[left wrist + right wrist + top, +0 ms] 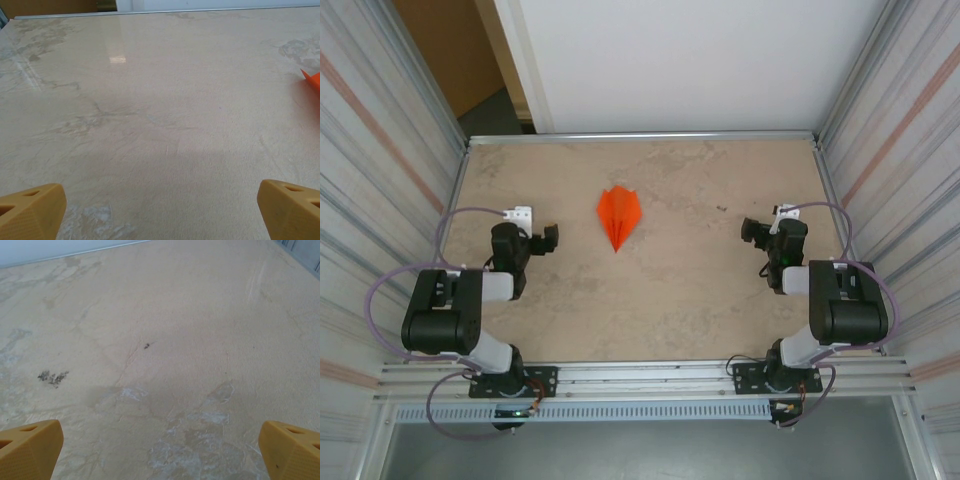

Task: Fold a paper plane with a square sheet of paper (pick it up from the middle)
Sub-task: Reset both arms

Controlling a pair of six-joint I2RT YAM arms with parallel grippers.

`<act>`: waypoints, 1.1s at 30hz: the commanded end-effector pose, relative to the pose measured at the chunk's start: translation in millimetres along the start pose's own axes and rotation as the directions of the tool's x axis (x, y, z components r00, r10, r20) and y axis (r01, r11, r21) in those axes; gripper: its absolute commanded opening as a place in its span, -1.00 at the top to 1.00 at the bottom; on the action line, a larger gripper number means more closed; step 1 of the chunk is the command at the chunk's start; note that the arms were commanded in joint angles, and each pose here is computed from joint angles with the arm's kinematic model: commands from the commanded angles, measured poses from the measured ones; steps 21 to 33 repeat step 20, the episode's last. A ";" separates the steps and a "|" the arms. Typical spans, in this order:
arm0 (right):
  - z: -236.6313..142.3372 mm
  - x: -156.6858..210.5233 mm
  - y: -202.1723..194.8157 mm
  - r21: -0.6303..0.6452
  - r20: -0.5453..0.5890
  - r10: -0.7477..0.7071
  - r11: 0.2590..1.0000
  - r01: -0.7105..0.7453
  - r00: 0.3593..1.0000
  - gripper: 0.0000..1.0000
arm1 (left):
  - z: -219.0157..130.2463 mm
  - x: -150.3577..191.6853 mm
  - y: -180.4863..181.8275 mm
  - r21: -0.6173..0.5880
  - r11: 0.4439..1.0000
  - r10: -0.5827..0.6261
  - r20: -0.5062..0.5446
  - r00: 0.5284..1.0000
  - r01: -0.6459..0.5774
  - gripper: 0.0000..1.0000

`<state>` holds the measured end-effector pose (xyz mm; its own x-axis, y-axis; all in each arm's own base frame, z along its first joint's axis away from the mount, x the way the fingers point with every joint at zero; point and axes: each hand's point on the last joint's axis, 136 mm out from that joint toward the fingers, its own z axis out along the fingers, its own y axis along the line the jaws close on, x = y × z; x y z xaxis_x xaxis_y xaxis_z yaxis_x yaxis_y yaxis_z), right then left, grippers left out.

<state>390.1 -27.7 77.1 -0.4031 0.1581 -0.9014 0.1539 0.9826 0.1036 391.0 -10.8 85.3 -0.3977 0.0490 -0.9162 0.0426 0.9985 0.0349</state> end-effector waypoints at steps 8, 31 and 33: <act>1.0 -4.1 2.9 -0.005 0.019 -0.033 0.999 0.033 0.999 -0.98 | 2.0 -6.6 2.5 -0.017 0.999 0.027 0.015 1.000 -0.027 -0.97; -0.6 -4.5 4.7 -0.009 0.027 -0.039 0.999 0.040 0.999 -0.98 | 3.8 -6.1 2.2 -0.012 1.000 0.025 0.007 1.000 -0.025 -0.97; -0.6 -4.5 4.7 -0.009 0.027 -0.039 0.999 0.040 0.999 -0.98 | 3.8 -6.1 2.2 -0.012 1.000 0.025 0.007 1.000 -0.025 -0.97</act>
